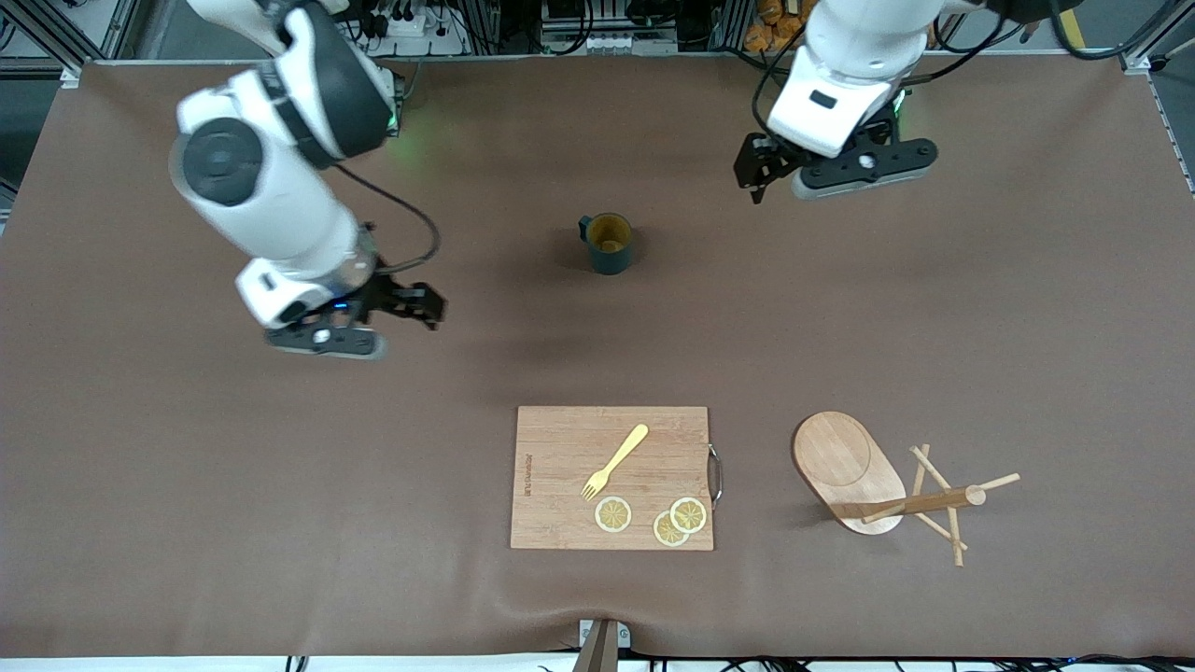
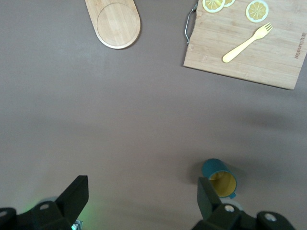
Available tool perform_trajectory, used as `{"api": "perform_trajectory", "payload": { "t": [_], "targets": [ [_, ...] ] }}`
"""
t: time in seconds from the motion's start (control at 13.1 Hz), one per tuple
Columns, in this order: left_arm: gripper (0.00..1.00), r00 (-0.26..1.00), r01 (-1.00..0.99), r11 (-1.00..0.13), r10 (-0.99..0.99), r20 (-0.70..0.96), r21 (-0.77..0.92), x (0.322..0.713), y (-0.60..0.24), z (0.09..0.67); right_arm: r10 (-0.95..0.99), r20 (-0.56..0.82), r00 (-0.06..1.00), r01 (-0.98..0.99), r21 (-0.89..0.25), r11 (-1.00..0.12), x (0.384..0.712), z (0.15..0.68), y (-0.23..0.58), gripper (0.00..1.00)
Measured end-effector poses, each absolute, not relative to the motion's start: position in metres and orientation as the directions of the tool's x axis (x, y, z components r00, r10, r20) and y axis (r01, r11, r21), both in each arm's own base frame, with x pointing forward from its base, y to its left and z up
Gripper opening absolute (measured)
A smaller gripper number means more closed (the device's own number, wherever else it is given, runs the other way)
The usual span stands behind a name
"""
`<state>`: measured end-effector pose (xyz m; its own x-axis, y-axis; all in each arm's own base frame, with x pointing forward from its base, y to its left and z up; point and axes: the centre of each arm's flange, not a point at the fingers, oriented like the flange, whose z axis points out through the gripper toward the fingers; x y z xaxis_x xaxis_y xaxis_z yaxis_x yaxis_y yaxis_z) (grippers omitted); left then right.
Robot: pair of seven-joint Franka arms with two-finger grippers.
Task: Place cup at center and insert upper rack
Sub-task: 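Set the mug down, open the right gripper while the left gripper approaches, then move the left gripper down onto the teal mug's handle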
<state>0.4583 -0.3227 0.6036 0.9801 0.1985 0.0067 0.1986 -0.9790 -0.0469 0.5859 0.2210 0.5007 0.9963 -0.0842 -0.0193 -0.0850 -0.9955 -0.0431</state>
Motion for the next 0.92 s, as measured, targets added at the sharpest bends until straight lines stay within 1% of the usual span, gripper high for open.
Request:
{"api": "perform_trajectory", "payload": {
  "t": [0.31, 0.54, 0.69, 0.76, 0.92],
  "targets": [
    [1.00, 0.980, 0.201, -0.973, 0.199, 0.028, -0.115, 0.423, -0.391, 0.573, -0.011, -0.024, 1.000, -0.011, -0.023, -1.000, 0.589, 0.539, 0.121, 1.00],
    [1.00, 0.977, 0.213, -0.963, 0.204, 0.067, -0.167, 0.380, -0.448, 0.546, 0.004, -0.037, 0.999, 0.004, -0.016, -1.000, 0.586, 0.557, 0.042, 1.00],
    [1.00, 0.973, 0.226, -0.952, 0.210, 0.096, -0.208, 0.347, -0.487, 0.517, 0.000, -0.041, 0.999, -0.001, -0.014, -1.000, 0.583, 0.562, 0.010, 1.00],
    [1.00, 0.966, 0.247, -0.941, 0.222, 0.130, -0.231, 0.331, -0.505, 0.500, 0.012, -0.040, 0.999, 0.012, -0.014, -1.000, 0.582, 0.563, -0.004, 1.00],
    [1.00, 0.925, 0.339, -0.907, 0.271, 0.267, -0.252, 0.299, -0.542, 0.461, 0.026, -0.046, 0.999, 0.025, -0.014, -1.000, 0.581, 0.563, -0.016, 1.00]
  ]
}}
